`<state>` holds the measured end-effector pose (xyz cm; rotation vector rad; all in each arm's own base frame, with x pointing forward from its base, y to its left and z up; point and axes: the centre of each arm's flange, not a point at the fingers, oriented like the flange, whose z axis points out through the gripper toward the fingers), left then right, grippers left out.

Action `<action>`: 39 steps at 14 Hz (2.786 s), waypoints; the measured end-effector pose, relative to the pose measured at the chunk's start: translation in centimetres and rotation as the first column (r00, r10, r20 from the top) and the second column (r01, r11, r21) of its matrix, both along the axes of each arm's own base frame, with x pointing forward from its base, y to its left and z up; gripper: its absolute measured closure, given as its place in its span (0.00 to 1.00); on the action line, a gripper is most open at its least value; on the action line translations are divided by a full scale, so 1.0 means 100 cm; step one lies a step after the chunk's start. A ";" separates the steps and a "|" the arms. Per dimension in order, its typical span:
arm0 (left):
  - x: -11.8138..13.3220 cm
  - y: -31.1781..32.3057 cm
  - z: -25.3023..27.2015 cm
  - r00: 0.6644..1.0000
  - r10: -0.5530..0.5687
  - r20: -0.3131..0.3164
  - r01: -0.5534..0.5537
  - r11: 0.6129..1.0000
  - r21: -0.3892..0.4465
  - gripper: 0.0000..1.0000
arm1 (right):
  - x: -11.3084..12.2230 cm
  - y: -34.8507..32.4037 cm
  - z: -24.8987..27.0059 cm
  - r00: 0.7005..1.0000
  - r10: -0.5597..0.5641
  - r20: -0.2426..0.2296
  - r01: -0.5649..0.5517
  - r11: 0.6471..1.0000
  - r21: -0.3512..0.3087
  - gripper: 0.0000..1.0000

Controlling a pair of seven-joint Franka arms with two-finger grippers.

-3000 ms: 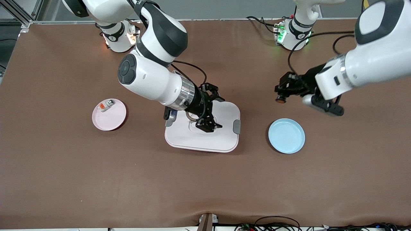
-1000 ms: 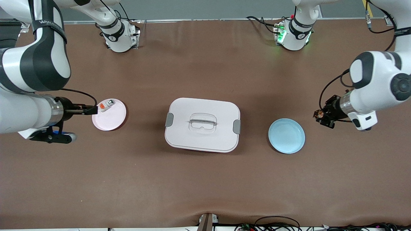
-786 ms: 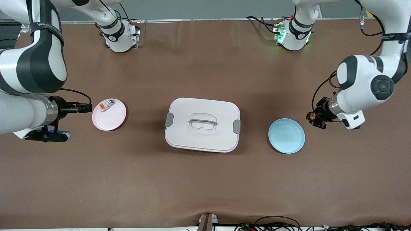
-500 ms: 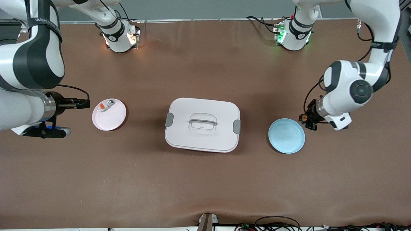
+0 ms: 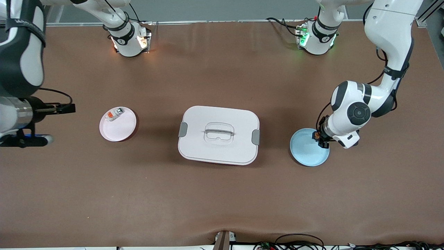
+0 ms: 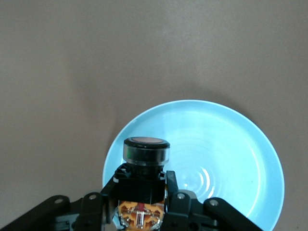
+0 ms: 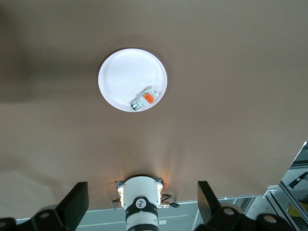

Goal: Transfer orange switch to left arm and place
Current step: 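Lower the switch onto the blue plate with the left gripper, then open the left gripper to release the switch on the blue plate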

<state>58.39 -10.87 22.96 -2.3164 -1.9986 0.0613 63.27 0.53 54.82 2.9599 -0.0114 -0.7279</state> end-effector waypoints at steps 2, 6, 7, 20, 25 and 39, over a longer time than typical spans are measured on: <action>0.004 -0.005 -0.007 1.000 -0.002 -0.005 0.002 1.000 -0.004 0.59 | -0.003 -0.002 0.007 1.000 -0.011 0.009 0.011 1.000 -0.003 0.00; 0.018 -0.021 -0.022 1.000 -0.003 -0.002 0.003 1.000 -0.006 0.59 | -0.012 0.003 0.021 0.997 -0.079 0.014 0.079 0.996 -0.038 0.00; 0.021 -0.024 -0.027 1.000 -0.002 0.002 0.002 1.000 0.010 0.59 | -0.014 0.003 0.024 0.996 -0.084 0.015 0.085 0.996 -0.039 0.00; 0.025 -0.028 -0.048 1.000 -0.013 0.022 0.011 0.996 0.087 0.44 | -0.017 -0.003 0.046 0.992 -0.097 0.083 0.096 0.995 0.023 0.00; 0.039 -0.029 -0.030 0.998 -0.028 0.057 0.023 0.996 0.084 0.00 | -0.018 -0.010 0.060 0.984 -0.114 0.140 0.105 0.992 0.075 0.00; 0.049 -0.007 0.028 0.284 -0.959 -0.021 0.958 0.285 -0.025 0.00 | -0.057 -0.011 0.077 0.935 -0.121 0.333 0.092 0.990 0.103 0.00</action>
